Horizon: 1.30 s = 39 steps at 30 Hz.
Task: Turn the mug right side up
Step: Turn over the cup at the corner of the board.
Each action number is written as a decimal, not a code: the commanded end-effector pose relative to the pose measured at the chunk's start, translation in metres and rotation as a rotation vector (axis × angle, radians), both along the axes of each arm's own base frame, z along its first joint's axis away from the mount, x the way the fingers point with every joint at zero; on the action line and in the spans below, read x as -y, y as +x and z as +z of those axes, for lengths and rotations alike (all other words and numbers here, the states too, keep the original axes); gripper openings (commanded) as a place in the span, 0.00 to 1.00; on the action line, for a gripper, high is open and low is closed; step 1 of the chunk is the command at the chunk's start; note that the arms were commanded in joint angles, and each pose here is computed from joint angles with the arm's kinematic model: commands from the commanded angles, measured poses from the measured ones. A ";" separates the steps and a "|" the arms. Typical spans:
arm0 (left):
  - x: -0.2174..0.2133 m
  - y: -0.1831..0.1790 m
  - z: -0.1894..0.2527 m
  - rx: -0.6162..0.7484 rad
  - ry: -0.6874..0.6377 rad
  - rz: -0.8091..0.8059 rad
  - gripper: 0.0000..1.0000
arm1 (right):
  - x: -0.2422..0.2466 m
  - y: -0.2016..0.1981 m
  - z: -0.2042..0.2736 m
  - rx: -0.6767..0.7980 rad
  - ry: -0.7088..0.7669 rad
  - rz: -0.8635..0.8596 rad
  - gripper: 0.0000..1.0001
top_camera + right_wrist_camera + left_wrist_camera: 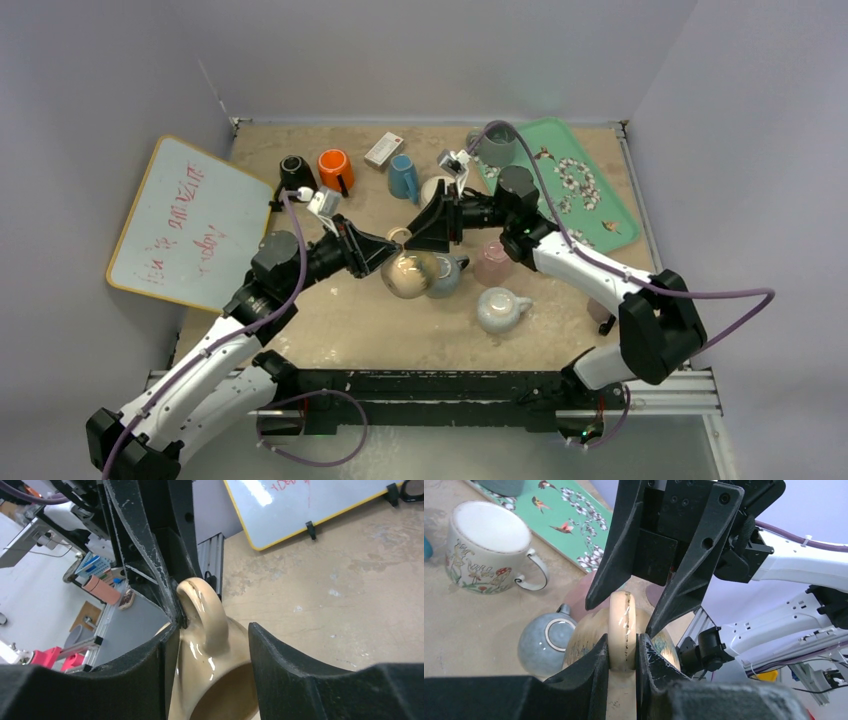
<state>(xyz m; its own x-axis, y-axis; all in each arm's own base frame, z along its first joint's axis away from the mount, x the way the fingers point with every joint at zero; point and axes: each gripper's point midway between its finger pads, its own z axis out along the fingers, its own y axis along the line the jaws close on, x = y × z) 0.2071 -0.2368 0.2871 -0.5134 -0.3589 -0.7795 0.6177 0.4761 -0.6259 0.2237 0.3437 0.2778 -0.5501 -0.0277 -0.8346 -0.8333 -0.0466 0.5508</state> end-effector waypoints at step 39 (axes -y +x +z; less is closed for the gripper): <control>-0.003 -0.030 0.053 0.142 -0.029 -0.103 0.16 | -0.005 -0.003 0.051 -0.010 0.201 0.048 0.00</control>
